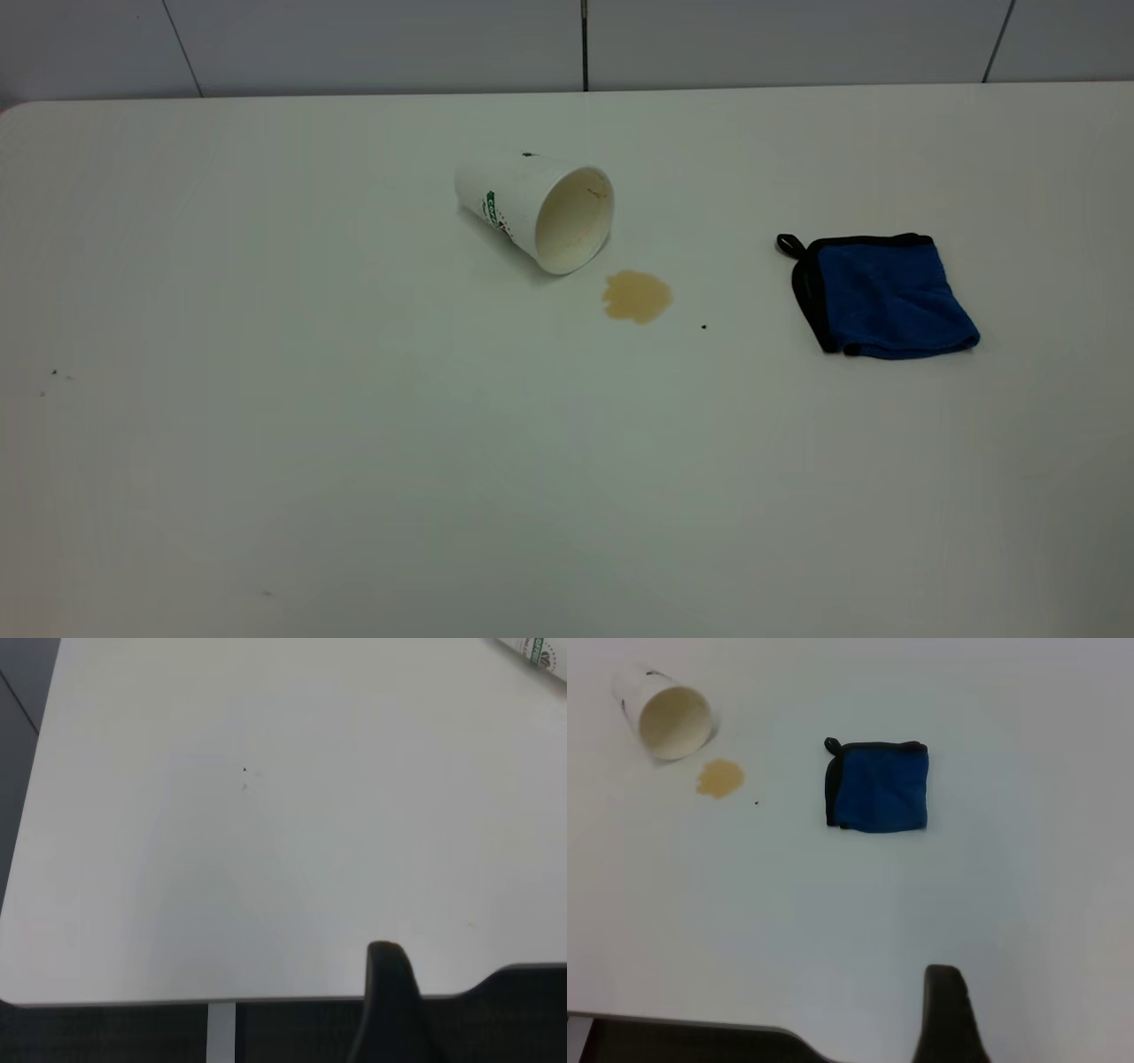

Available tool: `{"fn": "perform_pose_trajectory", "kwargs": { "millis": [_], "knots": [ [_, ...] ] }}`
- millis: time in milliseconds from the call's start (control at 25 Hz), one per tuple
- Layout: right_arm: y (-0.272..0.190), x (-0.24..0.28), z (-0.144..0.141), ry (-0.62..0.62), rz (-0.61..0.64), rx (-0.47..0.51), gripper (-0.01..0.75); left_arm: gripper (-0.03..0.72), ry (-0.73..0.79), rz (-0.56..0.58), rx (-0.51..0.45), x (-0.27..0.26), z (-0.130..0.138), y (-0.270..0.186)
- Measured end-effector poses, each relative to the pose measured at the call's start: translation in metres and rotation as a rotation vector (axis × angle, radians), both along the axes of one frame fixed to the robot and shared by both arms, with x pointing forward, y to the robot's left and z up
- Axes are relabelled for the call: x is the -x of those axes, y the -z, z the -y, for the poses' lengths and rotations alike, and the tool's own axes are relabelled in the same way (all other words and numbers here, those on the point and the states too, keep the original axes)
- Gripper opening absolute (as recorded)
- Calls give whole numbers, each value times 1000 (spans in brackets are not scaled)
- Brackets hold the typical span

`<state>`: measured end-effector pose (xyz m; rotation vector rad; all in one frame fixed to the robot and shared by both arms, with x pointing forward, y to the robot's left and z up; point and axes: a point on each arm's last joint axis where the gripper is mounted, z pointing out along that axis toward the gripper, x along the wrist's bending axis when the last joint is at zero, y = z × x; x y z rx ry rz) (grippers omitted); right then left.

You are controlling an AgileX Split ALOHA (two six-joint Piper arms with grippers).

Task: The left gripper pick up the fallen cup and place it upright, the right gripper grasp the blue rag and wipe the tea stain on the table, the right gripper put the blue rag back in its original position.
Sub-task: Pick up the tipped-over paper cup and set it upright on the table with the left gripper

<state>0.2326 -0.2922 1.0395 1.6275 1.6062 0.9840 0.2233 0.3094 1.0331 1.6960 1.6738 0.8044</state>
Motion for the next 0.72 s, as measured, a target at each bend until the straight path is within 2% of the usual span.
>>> {"fn": "perform_pose_trajectory", "kwargs": {
  "millis": [160,400,720],
  "knots": [
    [0,0,0,0,0,0,563,522,0,-76,-4,-12,1,-2],
    [0,0,0,0,0,0,563,589,47,-235,-62,-65,7,-16],
    [0,0,0,0,0,0,563,590,121,-217,-106,-176,21,-28]
  ]
}}
